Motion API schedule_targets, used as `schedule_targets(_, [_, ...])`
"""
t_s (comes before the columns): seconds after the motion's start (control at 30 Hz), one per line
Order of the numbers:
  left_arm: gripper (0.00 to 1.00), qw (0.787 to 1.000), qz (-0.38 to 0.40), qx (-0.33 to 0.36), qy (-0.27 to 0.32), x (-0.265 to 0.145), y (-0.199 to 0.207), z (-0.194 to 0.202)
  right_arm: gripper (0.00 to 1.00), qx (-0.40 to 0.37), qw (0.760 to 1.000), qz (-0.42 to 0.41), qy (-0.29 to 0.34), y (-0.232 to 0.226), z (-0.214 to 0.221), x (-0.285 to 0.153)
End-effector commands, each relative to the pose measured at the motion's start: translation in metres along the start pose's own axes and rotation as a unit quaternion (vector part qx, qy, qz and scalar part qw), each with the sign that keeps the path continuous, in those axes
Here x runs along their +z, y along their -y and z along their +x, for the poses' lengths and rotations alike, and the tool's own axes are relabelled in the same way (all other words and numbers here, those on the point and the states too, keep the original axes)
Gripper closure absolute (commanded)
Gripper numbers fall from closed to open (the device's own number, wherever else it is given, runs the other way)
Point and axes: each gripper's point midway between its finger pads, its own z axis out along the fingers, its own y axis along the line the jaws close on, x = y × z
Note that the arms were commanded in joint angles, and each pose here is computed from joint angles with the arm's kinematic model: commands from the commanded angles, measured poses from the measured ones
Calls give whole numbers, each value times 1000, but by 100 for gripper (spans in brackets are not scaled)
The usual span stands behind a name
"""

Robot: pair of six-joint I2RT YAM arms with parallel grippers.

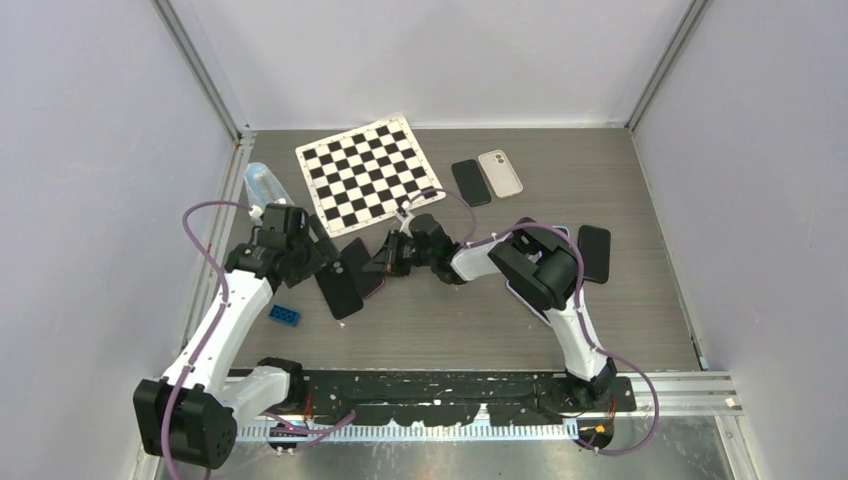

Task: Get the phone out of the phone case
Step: Place the phone at the center of the board.

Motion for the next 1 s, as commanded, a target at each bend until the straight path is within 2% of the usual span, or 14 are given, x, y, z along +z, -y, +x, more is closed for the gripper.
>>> schedule_targets(0.0, [21,999,26,0,22,-12,10,-12,99,-9,1000,1,-1,-8,12,16])
schedule_targets(0.23, [21,996,67,-34,45,-16,20,-12,98,-27,999,25,-11,-9,35,31])
schedule_targets(0.3, [21,996,70,-36,49,-18,21,-14,90,-35,998,42,-3,-5,31,27])
schedule_targets(0.33, [21,996,70,-35,51,-18,21,-15,84,-41,998,54,-4,-3,31,24])
schedule_targets(0.43, [21,996,68,-35,54,-19,21,-18,73,-50,996,70,2,-2,27,20])
schedule_targets(0.5, [21,996,58,-36,57,-21,19,-20,63,-48,995,86,-1,2,27,17])
schedule_targets(0.6, [21,996,35,-44,71,-23,10,-24,52,-41,993,109,-6,7,30,10])
schedule_targets(0.63, [21,996,32,-46,76,-24,8,-25,45,-40,993,114,-6,9,30,8])
schedule_targets(0.83, [20,993,26,-58,101,-31,2,-30,42,-77,984,158,-21,8,28,-10])
schedule_targets(0.97, [20,989,14,-71,127,-36,-6,-36,41,-120,976,173,-56,-1,34,-15])
